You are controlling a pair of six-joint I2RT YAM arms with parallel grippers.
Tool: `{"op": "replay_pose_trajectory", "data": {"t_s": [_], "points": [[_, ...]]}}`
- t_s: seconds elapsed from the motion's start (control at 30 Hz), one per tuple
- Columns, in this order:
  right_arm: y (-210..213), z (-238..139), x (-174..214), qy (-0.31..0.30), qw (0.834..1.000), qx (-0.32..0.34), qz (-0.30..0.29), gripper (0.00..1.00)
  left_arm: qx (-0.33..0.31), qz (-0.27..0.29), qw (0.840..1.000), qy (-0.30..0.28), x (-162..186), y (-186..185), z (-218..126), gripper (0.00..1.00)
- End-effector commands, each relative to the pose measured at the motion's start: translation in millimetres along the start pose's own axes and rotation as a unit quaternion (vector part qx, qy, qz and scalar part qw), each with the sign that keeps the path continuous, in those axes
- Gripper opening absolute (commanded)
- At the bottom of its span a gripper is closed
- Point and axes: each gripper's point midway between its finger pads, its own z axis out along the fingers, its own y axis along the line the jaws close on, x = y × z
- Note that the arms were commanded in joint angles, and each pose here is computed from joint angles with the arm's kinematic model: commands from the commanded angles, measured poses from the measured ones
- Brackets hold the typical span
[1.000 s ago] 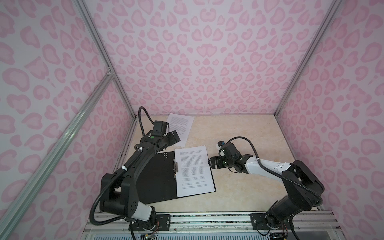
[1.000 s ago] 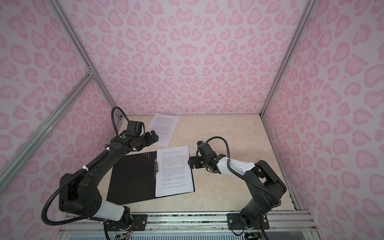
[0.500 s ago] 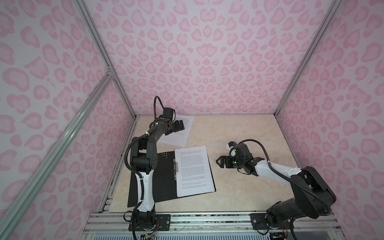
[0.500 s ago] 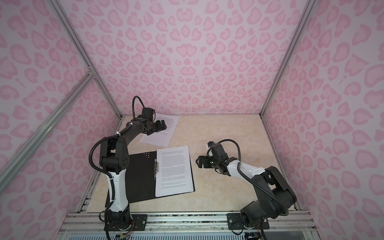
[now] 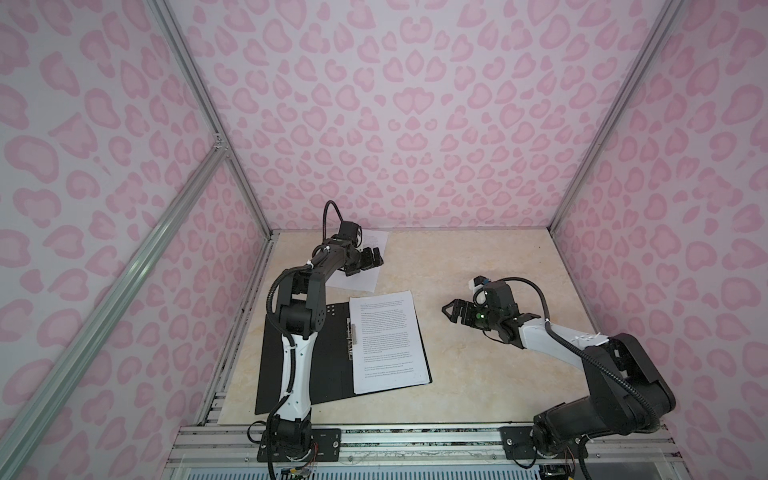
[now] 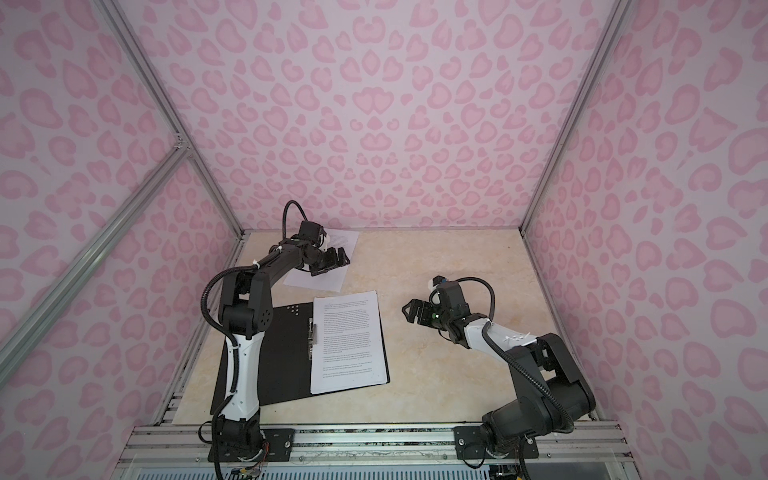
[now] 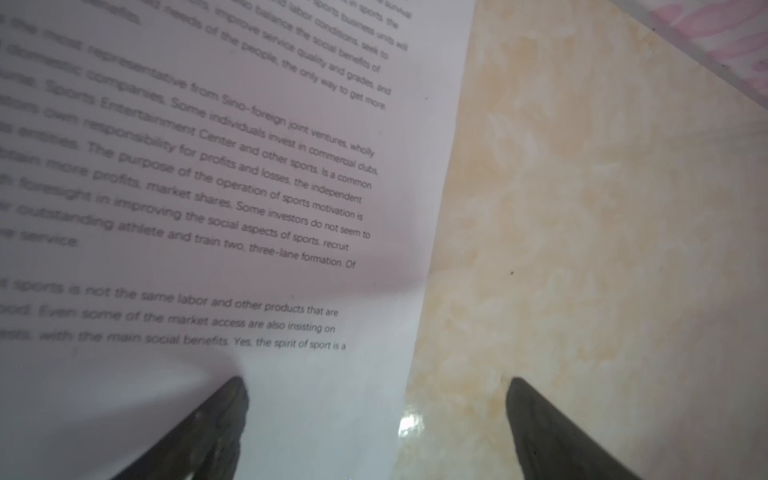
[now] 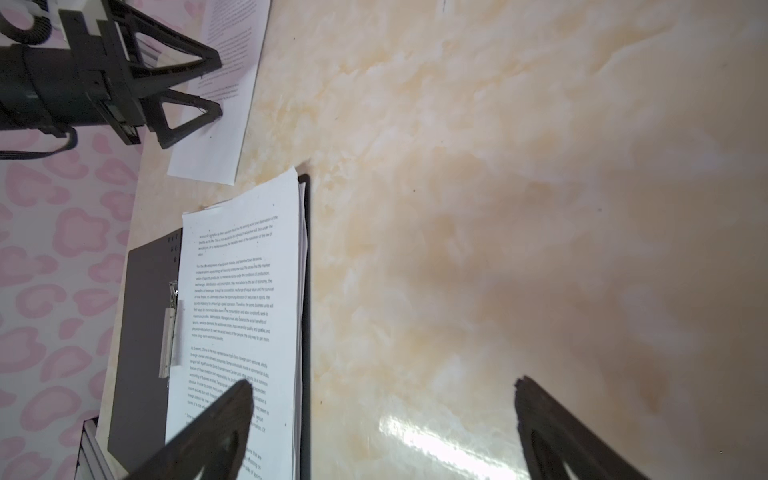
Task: Put the files into the folder
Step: 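Reach both grippers toward the last loose sheet farther from the robot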
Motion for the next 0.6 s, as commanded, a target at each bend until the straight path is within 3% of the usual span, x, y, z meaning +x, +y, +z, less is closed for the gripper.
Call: {"op": "replay_pose_trajectory", "data": {"t_s": [0.0, 0.33, 0.57], "points": [[10.0, 4.2, -21.2, -0.028, 0.999, -0.015, 0.011, 0.97, 0.018, -0.008, 0.998, 0.062, 33.8, -11.1, 20.3, 0.98], [13.8, 31.7, -52.8, -0.027, 0.999, -0.022, 0.025, 0.92, 0.072, 0.036, 0.992, 0.094, 63.3, -80.7, 38.9, 0.97], [16.0, 56.8, -60.8, -0.009, 0.999, -0.029, 0.030, 0.87, 0.159, 0.046, 0.985, 0.056, 36.7, -135.7, -6.1, 0.98]]}}
